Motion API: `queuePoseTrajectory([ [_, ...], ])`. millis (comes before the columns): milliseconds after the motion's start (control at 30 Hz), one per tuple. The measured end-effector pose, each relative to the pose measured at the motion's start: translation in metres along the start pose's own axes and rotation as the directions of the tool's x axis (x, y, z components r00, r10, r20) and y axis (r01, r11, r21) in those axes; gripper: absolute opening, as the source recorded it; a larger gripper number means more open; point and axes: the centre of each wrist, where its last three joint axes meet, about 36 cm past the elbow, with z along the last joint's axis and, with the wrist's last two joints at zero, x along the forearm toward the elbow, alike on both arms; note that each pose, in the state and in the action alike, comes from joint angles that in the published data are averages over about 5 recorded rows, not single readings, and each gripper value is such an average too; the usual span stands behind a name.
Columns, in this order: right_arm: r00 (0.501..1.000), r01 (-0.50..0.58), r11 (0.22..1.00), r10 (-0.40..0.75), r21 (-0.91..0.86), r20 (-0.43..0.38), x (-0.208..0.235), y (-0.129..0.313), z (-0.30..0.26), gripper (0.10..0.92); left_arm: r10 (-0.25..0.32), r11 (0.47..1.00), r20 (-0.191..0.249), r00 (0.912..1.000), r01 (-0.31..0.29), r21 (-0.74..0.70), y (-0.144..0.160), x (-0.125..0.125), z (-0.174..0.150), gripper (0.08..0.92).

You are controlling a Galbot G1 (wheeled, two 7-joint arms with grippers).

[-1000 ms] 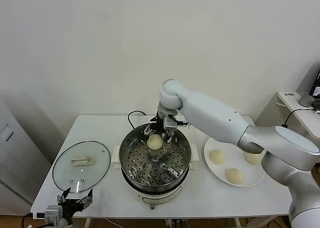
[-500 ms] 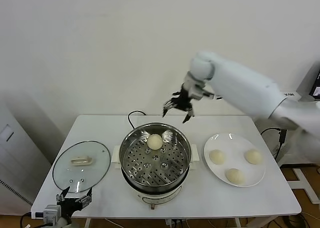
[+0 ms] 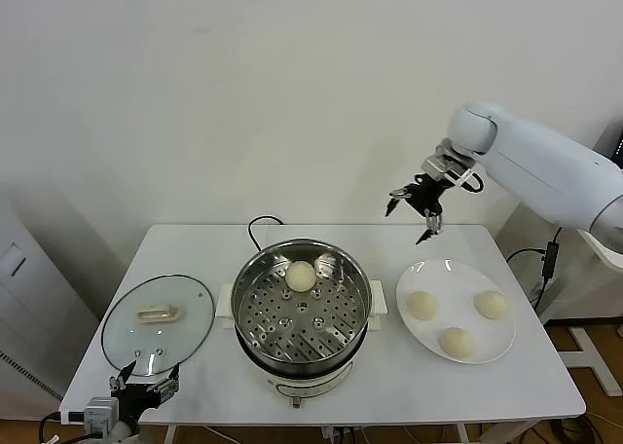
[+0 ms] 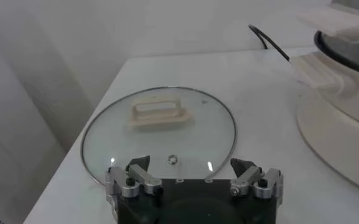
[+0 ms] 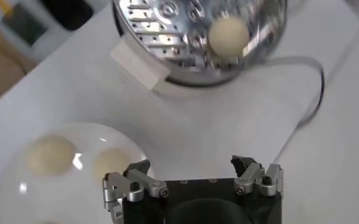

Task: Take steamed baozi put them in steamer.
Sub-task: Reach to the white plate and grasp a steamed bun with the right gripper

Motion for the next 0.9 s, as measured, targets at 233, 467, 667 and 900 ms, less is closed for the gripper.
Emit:
queuePoseTrajectory([
  [233,1.0,0.021,0.988,-0.022,-0.151,-0.005,-0.041,0.022,0.024,0.823,-0.002,1.0,0.0,1.0,0.002,0.0,0.001,0.0,0.0,0.823],
  [467,0.999,0.042,0.97,-0.044,-0.24,-0.003,-0.083,0.04,0.038,0.823,-0.002,1.0,-0.003,1.0,0.002,0.002,0.001,0.0,0.001,0.823],
  [667,0.998,0.054,0.957,-0.058,-0.285,-0.004,-0.113,0.053,0.047,0.823,-0.002,1.0,-0.003,1.0,0.002,0.001,0.001,0.0,0.001,0.823],
  [900,0.997,0.068,0.945,-0.075,-0.319,-0.011,-0.138,0.064,0.054,0.823,-0.004,1.0,-0.009,1.0,0.004,0.003,0.001,-0.001,0.003,0.823],
])
